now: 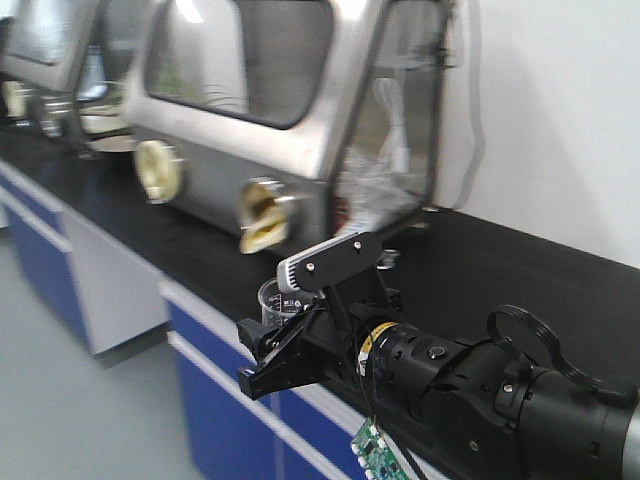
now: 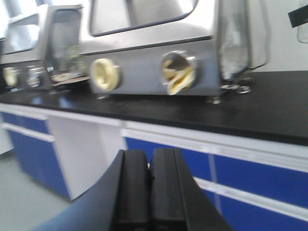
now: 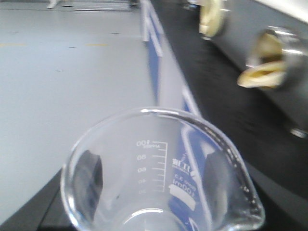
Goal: Pick beaker and place in left cabinet
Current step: 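Hold the beaker in the right gripper while the base drives to the cabinet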
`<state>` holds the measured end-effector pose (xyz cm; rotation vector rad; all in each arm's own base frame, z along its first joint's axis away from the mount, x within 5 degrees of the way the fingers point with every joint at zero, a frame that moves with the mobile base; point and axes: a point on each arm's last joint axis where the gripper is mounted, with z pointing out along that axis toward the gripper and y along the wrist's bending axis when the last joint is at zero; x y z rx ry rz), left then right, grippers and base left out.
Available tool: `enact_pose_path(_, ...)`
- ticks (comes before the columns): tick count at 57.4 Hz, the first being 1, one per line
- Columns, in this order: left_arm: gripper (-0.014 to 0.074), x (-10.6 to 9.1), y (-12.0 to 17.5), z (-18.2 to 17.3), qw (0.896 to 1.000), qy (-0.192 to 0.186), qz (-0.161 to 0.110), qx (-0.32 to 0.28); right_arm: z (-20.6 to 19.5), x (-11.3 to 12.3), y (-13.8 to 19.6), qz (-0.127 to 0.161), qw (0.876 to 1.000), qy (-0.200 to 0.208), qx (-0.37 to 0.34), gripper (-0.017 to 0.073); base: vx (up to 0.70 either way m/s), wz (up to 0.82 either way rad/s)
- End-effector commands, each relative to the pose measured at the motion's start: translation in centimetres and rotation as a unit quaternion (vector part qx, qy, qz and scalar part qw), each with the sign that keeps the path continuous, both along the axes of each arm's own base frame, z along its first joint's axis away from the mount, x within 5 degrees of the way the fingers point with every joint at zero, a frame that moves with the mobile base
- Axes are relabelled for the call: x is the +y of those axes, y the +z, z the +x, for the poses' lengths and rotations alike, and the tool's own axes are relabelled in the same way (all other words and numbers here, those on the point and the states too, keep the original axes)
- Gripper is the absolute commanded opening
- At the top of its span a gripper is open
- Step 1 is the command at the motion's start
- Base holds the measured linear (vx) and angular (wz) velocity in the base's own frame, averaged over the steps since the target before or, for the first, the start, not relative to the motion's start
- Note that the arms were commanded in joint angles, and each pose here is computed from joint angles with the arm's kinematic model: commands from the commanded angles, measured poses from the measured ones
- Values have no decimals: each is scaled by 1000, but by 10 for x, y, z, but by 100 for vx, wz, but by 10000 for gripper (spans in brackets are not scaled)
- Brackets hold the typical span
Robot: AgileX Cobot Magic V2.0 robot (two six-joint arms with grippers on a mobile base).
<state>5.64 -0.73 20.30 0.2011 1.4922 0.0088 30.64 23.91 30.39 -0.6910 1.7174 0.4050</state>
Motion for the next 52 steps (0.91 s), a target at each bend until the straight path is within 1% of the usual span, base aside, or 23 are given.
enact_pose_path(1,1,0,2,-1,999,-2,-8,-38,-4,-3,37,51,997,3,-65,-9,-2,83)
enact_pose_path(24,1,0,2,-1,999,-2,-8,-38,-4,-3,37,51,997,3,-65,-9,3,79)
enact_pose_path(52,1,0,2,-1,999,-2,-8,-38,-4,-3,37,51,997,3,-65,-9,17,59)
